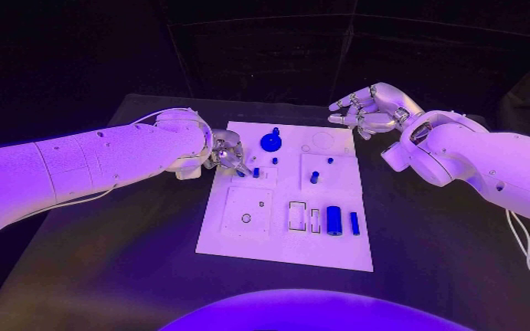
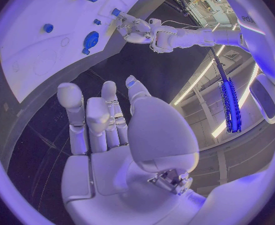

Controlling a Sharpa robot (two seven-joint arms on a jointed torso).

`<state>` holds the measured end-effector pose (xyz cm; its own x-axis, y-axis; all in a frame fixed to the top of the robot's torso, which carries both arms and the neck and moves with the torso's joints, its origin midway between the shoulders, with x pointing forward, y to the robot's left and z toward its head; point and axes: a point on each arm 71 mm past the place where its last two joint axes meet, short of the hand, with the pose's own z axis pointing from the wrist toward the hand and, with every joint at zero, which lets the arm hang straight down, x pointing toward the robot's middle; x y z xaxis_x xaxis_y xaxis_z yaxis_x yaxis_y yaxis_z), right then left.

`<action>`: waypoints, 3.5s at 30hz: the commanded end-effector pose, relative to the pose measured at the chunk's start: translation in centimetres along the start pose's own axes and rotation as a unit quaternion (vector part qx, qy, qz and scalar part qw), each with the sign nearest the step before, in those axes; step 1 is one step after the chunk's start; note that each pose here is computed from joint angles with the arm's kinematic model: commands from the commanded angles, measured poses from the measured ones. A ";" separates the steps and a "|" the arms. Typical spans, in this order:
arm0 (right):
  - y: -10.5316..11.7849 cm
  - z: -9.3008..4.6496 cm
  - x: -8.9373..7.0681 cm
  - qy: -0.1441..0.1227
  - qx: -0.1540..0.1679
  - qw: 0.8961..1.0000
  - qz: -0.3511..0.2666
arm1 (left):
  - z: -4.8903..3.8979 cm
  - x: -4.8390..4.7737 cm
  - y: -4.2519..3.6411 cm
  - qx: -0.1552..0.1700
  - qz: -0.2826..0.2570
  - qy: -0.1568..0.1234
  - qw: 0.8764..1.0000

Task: Assemble the parts on the task board

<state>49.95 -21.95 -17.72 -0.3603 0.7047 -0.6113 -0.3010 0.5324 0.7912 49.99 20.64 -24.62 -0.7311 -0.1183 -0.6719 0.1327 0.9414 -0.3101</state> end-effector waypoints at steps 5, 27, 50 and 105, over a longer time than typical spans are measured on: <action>0.2 0.1 0.0 0.001 -0.005 1.000 0.002 | -0.02 0.27 0.02 -0.004 0.012 0.021 1.000; 0.2 0.1 0.0 0.001 -0.005 1.000 0.002 | 0.24 0.03 0.08 -0.008 0.014 0.017 1.000; 0.2 0.1 0.0 0.001 -0.005 1.000 0.002 | 0.50 0.01 -0.05 -0.010 0.017 0.024 1.000; 0.2 0.1 0.1 0.001 -0.005 1.000 0.002 | 0.08 0.11 0.28 -0.010 0.016 0.025 1.000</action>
<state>49.99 -21.84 -17.75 -0.3615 0.7044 -0.6108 -0.3013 0.5318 0.7915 50.06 20.75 -24.75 -0.7547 -0.0811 -0.6510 0.1454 0.9470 -0.2866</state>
